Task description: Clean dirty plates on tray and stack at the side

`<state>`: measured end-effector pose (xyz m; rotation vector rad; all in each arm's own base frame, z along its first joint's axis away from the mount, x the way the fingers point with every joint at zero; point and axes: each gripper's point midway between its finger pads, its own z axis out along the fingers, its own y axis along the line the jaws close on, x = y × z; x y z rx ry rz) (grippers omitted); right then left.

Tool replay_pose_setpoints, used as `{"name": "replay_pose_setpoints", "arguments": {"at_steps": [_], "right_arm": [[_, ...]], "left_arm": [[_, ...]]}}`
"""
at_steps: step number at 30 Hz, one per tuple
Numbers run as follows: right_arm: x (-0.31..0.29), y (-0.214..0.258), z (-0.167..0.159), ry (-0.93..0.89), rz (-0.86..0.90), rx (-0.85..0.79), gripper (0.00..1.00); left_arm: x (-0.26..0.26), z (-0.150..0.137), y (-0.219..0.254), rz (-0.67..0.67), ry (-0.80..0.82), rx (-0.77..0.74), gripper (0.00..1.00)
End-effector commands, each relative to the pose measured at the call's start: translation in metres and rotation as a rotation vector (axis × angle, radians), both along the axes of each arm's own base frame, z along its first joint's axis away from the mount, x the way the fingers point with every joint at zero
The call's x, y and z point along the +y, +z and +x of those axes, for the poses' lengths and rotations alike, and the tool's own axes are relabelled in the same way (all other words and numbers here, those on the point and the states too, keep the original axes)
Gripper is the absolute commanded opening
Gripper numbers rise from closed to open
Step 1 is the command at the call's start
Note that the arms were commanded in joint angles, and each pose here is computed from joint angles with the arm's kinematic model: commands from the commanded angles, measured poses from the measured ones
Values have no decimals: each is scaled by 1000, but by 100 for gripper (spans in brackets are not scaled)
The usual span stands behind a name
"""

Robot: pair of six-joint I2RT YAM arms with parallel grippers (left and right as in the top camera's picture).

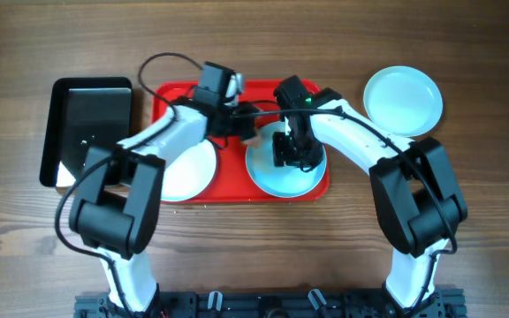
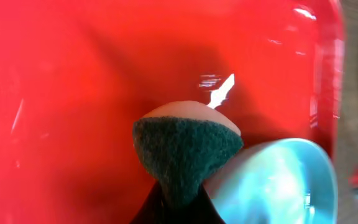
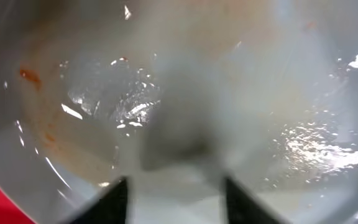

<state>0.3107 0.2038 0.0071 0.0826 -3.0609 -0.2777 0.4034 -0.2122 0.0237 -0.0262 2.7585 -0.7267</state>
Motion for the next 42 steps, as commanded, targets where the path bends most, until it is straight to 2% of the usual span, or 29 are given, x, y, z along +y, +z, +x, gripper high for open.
{"name": "replay_pose_setpoints", "arguments": {"at_steps": [1,3,6,7,8,9,12,14,17,19,21,24,31,33,37,42], "right_arm": [[-7,12,16,6,-32,-54,79],[-12,29,25,-14,-21,-88,84],[-32,46,36,-23,-13,-121,84],[-41,47,39,-17,-14,-124,81],[-50,47,41,-2,-16,-124,73],[-59,47,44,14,-19,-124,60],[-78,45,51,33,-26,-136,56],[-87,43,57,9,-28,-146,49],[-91,34,58,-6,-23,-157,34],[-85,30,56,-5,10,-150,34],[-82,25,52,-4,30,-143,35],[-84,15,44,-3,26,-126,34],[-74,4,29,-21,91,-76,21],[-75,0,24,-26,88,-63,13],[-75,-5,18,-47,87,-44,5],[-67,-4,16,-60,110,-31,4]], "left_arm": [[19,3,29,5,27,-45,4],[23,-1,37,7,32,-40,4],[24,-11,42,16,29,-14,4],[24,-14,41,19,27,-2,4],[24,-18,39,22,23,13,4],[22,-22,38,22,15,28,4],[9,-35,38,3,-26,61,4],[-6,-44,39,-10,-69,68,4],[-38,-65,39,-11,-156,68,4],[-53,-73,38,4,-186,51,4],[-55,-70,33,76,-120,22,4],[-61,-66,33,87,-103,-8,4],[-67,-59,14,90,-105,-6,4],[-67,-58,13,88,-104,-9,4],[-70,-54,14,77,-104,-27,4],[-74,-49,11,68,-104,-41,4]]}}
